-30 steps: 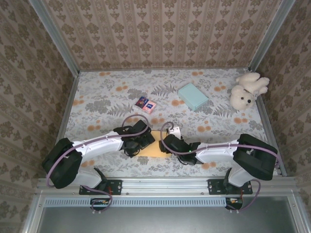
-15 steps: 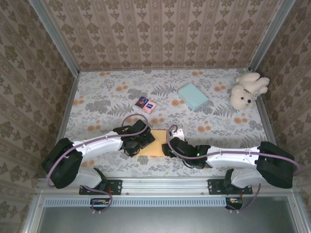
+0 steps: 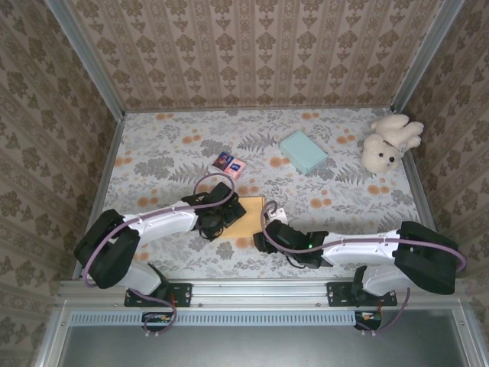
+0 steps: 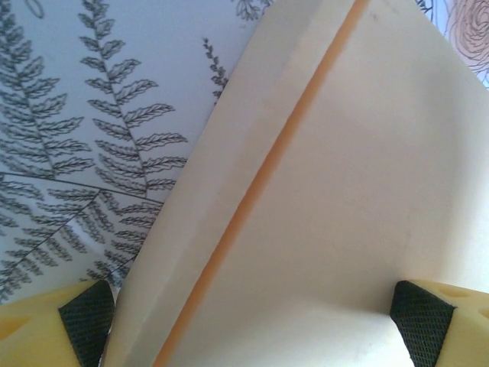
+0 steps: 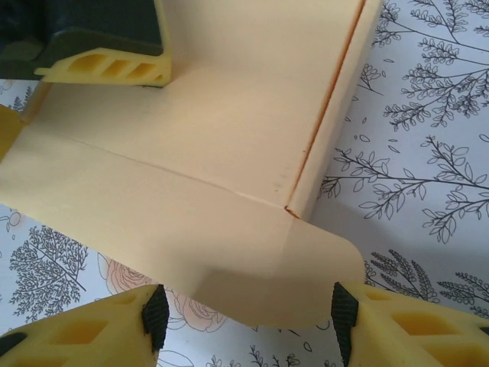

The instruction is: Fold the paper box

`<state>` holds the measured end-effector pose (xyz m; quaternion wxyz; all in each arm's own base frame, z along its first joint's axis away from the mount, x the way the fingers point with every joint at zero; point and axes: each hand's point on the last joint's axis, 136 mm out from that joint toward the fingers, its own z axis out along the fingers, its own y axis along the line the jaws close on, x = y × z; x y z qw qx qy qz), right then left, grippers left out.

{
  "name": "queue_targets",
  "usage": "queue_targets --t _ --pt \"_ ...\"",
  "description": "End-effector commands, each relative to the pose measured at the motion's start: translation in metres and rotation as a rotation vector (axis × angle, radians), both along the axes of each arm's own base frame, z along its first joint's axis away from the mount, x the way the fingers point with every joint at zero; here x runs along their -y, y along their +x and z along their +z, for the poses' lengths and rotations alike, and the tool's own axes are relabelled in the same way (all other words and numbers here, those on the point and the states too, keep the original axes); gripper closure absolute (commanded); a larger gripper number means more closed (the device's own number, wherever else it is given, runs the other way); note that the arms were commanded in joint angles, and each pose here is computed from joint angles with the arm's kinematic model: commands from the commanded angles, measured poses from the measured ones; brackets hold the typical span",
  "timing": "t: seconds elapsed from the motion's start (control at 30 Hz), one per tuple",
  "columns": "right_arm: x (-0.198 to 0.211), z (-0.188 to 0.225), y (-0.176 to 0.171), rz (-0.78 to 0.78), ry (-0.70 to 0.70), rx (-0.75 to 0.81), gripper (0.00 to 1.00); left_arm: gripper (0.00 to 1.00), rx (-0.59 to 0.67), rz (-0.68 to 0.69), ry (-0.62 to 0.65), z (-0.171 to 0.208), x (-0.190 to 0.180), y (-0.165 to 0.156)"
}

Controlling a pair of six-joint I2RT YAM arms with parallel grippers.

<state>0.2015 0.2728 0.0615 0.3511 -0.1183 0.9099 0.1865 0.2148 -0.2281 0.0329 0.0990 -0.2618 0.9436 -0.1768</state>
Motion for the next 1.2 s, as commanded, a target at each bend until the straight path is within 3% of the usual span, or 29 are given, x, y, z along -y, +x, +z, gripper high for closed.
queue_targets --t 0.0,0.13,0.47,1.17 --pt "-0.006 0.0 0.001 -0.005 0.043 -0.008 0.38 0.03 -0.167 0.014 0.184 -0.041 -0.043 -0.035" --pt "-0.014 -0.003 -0.002 0.008 0.096 -0.04 0.39 0.03 -0.168 0.014 0.181 -0.04 -0.043 -0.036" --pt "-0.015 -0.018 -0.003 0.005 0.063 -0.068 0.4 0.04 -0.159 0.023 0.185 -0.038 -0.048 -0.038" --pt "-0.026 0.006 -0.008 0.077 0.151 -0.037 0.48 0.04 -0.152 0.026 0.192 -0.035 -0.051 -0.038"
